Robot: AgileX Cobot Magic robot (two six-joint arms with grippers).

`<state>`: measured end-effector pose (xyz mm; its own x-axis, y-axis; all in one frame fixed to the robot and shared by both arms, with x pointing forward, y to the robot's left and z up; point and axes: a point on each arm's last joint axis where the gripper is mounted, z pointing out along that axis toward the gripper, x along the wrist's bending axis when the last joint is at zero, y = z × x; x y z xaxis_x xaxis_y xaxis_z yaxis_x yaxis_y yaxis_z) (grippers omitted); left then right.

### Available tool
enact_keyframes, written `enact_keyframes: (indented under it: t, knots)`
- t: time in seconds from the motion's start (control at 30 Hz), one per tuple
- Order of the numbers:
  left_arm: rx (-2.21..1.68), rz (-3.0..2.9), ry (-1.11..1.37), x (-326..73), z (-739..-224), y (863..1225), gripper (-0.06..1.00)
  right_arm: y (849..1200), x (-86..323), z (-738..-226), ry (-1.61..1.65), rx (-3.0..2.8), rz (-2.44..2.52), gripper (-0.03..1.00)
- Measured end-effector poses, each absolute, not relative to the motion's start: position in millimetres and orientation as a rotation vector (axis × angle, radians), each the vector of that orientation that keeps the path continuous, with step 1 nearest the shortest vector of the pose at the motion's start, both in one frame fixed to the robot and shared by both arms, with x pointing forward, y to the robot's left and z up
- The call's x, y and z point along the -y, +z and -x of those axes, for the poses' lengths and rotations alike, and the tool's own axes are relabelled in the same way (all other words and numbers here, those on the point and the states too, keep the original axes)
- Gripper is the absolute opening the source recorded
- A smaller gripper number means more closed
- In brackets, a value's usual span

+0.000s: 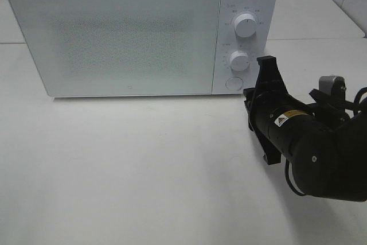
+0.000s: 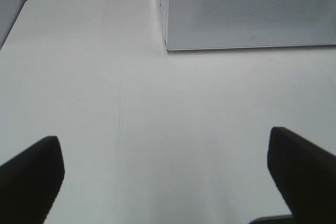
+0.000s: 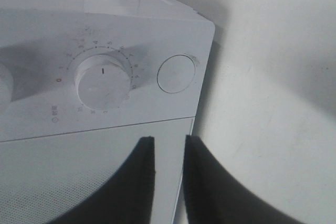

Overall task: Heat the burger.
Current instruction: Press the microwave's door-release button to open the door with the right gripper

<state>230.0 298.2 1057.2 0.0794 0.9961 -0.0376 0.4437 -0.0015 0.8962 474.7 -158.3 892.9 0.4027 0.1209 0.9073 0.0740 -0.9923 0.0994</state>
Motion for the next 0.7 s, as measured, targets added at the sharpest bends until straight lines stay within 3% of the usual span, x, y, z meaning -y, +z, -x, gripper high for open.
enact_keyframes:
  t: [0.2,0.7]
  knots:
    - [-1.477,-1.562,0.877,-298.2,-230.0,1057.2,0.97,892.9,158.3,-474.7,1.697,-0.129,-2.615,0.01]
    - [-1.477,-1.562,0.877,-298.2,-230.0,1057.2,0.97,873.0,147.8,-486.7,1.678,0.008,-2.676,0.0]
